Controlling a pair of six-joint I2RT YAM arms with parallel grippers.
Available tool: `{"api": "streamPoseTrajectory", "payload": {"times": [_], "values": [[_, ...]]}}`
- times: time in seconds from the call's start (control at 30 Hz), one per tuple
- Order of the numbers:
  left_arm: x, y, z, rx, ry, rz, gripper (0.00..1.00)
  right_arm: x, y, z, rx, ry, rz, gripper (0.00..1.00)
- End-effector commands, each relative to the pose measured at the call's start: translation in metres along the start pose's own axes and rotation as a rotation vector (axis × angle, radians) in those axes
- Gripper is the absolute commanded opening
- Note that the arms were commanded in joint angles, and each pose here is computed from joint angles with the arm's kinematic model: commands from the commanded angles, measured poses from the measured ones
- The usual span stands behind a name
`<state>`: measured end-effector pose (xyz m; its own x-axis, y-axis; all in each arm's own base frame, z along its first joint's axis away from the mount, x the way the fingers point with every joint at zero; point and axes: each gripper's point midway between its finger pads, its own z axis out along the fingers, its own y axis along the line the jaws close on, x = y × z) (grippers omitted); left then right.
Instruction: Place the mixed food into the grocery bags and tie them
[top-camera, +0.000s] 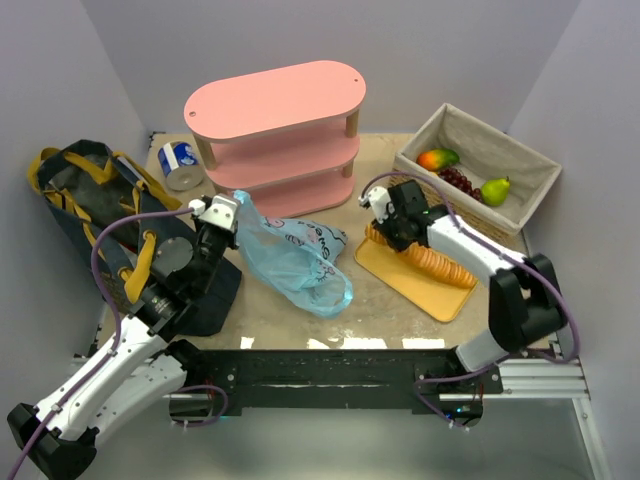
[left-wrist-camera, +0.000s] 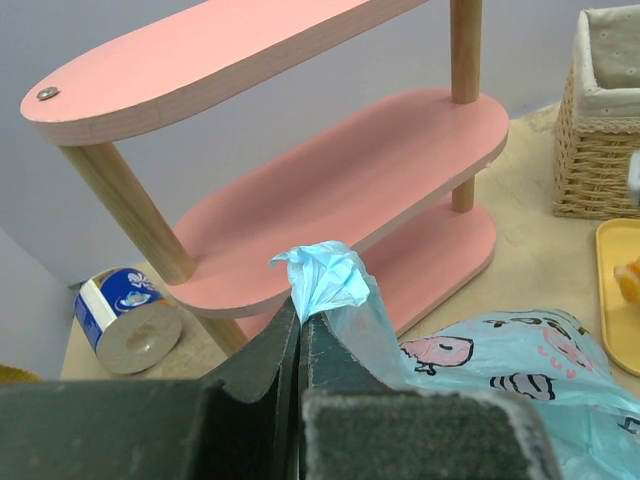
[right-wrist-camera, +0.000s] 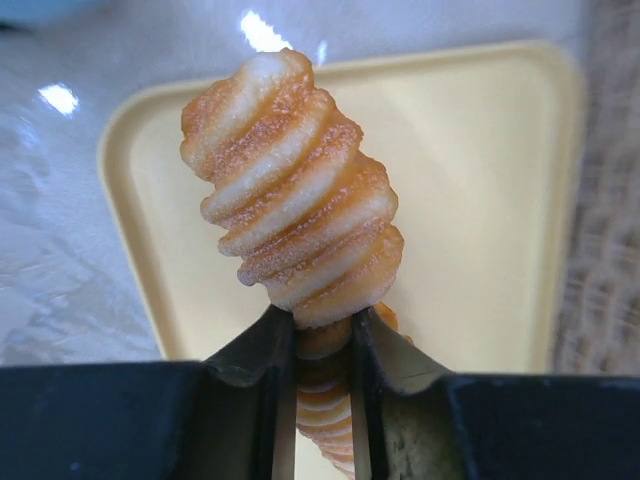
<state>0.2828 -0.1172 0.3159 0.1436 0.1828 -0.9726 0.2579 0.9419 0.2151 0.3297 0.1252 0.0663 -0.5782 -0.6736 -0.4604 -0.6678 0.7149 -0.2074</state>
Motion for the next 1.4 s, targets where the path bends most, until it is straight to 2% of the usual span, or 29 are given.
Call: {"api": "streamPoseTrajectory", "payload": {"times": [0.0,0.1,0.13,0.2,0.23,0.33,0.37,0.4,0.47,0.5,0.63,0.87,1.1,1.23,1.37], "values": [[-0.009,-0.004,0.001,0.026,-0.037,-0.025,0.00,-0.100,-0.038,-0.125,0.129,-0.358,0.094,0.15],[-0.012,-0.012,0.003,0.064,-0.037,-0.045,0.00,-0.146,-0.028,-0.215,0.070,-0.663,0.150,0.10],[-0.019,-0.013,0.003,0.070,-0.048,-0.072,0.00,-0.163,-0.024,-0.259,0.050,-0.830,0.189,0.07],[-0.022,-0.021,0.005,0.110,-0.043,-0.096,0.00,-0.179,0.003,-0.294,-0.083,-1.006,0.171,0.02],[-0.032,-0.022,0.006,0.122,-0.053,-0.125,0.00,-0.193,0.016,-0.336,-0.134,-1.178,0.176,0.01],[-0.035,-0.030,0.013,0.154,-0.003,-0.163,0.00,-0.206,0.046,-0.370,-0.239,-1.338,0.147,0.00],[-0.030,-0.034,0.017,0.165,0.027,-0.164,0.00,-0.209,0.054,-0.374,-0.273,-1.359,0.140,0.00],[-0.024,-0.038,0.017,0.180,0.065,-0.164,0.00,-0.215,0.070,-0.392,-0.338,-1.434,0.100,0.00],[-0.027,-0.042,0.019,0.195,0.094,-0.201,0.00,-0.220,0.095,-0.385,-0.435,-1.460,0.077,0.00],[-0.029,-0.045,0.019,0.209,0.099,-0.216,0.00,-0.225,0.115,-0.399,-0.500,-1.534,0.042,0.00],[-0.046,-0.049,0.018,0.229,0.094,-0.301,0.00,-0.235,0.164,-0.379,-0.618,-1.536,-0.020,0.00],[-0.053,-0.051,0.017,0.249,0.117,-0.323,0.00,-0.248,0.223,-0.348,-0.729,-1.504,-0.076,0.00],[-0.069,-0.048,0.010,0.258,0.091,-0.341,0.00,-0.241,0.227,-0.299,-0.533,-1.540,-0.185,0.00],[-0.079,-0.050,0.006,0.284,0.070,-0.360,0.00,-0.226,0.229,-0.243,-0.433,-1.486,-0.210,0.00],[-0.086,-0.053,0.004,0.311,0.072,-0.371,0.00,-0.226,0.223,-0.229,-0.373,-1.566,-0.164,0.00]]}}
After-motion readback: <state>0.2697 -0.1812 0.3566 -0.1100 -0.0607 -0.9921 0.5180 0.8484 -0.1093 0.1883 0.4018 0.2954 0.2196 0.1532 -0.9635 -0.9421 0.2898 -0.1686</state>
